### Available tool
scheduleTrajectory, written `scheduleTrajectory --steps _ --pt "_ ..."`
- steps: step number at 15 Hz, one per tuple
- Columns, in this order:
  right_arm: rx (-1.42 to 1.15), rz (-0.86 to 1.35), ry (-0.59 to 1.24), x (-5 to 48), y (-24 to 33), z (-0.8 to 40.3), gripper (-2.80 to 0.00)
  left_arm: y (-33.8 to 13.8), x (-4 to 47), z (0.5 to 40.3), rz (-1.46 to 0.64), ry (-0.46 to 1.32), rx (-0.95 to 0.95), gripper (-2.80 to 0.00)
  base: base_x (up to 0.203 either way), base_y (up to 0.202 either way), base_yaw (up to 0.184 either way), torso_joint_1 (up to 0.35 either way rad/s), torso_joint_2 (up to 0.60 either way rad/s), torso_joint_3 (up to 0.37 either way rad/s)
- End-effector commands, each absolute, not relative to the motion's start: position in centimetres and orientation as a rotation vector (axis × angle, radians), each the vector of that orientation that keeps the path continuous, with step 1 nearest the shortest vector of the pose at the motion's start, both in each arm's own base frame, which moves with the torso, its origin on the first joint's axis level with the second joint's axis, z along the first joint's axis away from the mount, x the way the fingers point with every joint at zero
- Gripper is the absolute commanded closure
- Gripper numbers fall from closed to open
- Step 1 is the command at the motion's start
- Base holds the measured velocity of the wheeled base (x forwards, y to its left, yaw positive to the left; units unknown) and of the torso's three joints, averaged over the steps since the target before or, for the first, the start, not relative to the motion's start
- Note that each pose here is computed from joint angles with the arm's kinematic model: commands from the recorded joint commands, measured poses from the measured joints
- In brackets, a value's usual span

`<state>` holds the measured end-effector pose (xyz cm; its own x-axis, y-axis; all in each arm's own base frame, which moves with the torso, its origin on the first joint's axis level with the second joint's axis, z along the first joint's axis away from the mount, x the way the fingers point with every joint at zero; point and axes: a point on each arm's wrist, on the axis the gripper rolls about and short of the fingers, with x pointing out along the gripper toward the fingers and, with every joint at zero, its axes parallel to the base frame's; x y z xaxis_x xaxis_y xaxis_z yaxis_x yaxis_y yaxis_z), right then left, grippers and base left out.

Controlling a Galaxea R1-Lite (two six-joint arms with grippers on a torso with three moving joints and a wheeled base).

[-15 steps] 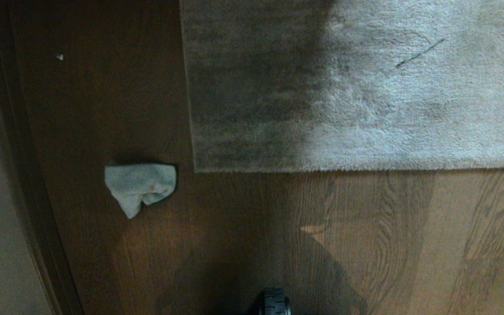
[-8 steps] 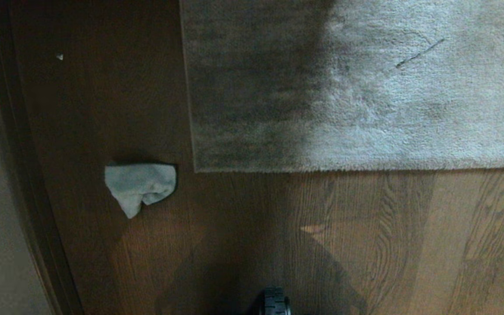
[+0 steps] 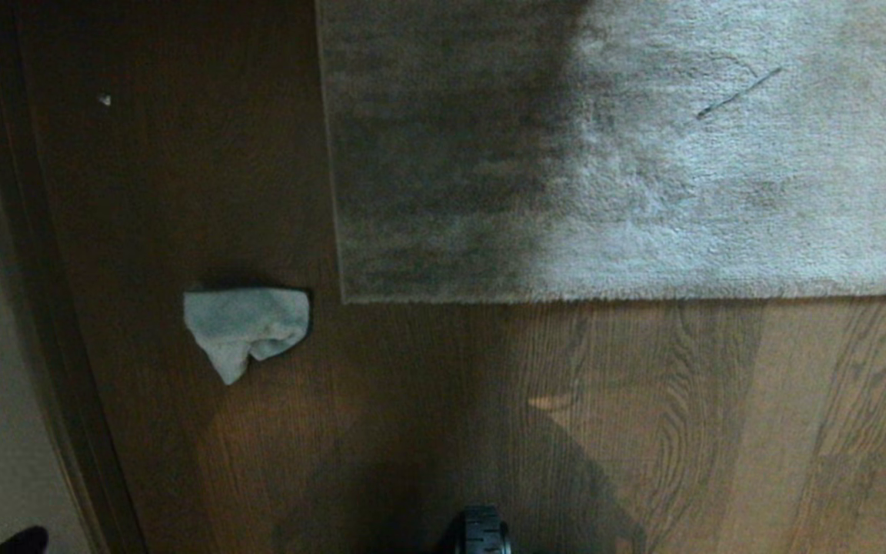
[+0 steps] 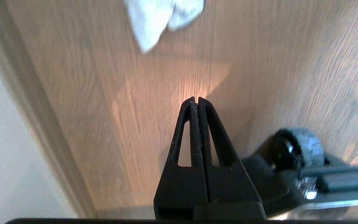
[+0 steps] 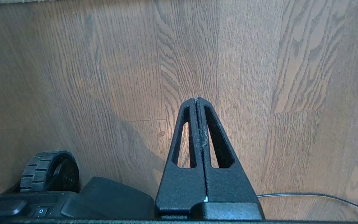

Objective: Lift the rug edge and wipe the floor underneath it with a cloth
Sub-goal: Pick up the rag

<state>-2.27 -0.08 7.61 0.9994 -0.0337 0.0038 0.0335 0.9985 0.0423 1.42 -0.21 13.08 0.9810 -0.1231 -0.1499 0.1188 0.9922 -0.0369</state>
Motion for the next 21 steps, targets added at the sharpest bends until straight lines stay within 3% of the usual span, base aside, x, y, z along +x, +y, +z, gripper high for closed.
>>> scheduleTrajectory --steps 1,9,10,21 --pt "0.043 -0.034 -0.005 -2.3 -0.1 7.6 0.00 -0.5 4.9 14.7 -0.125 0.221 -0.024 0.00 0.000 0.000 0.000 0.000 0.00 0.000" --pt "0.043 -0.035 -0.005 -2.3 -0.1 7.6 0.00 -0.5 10.6 19.8 -0.075 0.037 -0.023 0.00 0.000 0.000 0.000 0.000 0.00 0.000" --pt "0.043 -0.034 -0.005 -2.3 -0.1 7.6 0.00 -0.4 10.8 19.9 -0.067 0.026 -0.023 -2.80 0.000 0.000 0.000 0.000 0.00 0.000" --pt "0.043 -0.034 -0.006 -2.3 -0.1 7.6 0.00 0.0 14.1 18.8 -0.037 0.143 -0.025 -2.80 0.000 0.000 0.000 0.000 0.00 0.000"
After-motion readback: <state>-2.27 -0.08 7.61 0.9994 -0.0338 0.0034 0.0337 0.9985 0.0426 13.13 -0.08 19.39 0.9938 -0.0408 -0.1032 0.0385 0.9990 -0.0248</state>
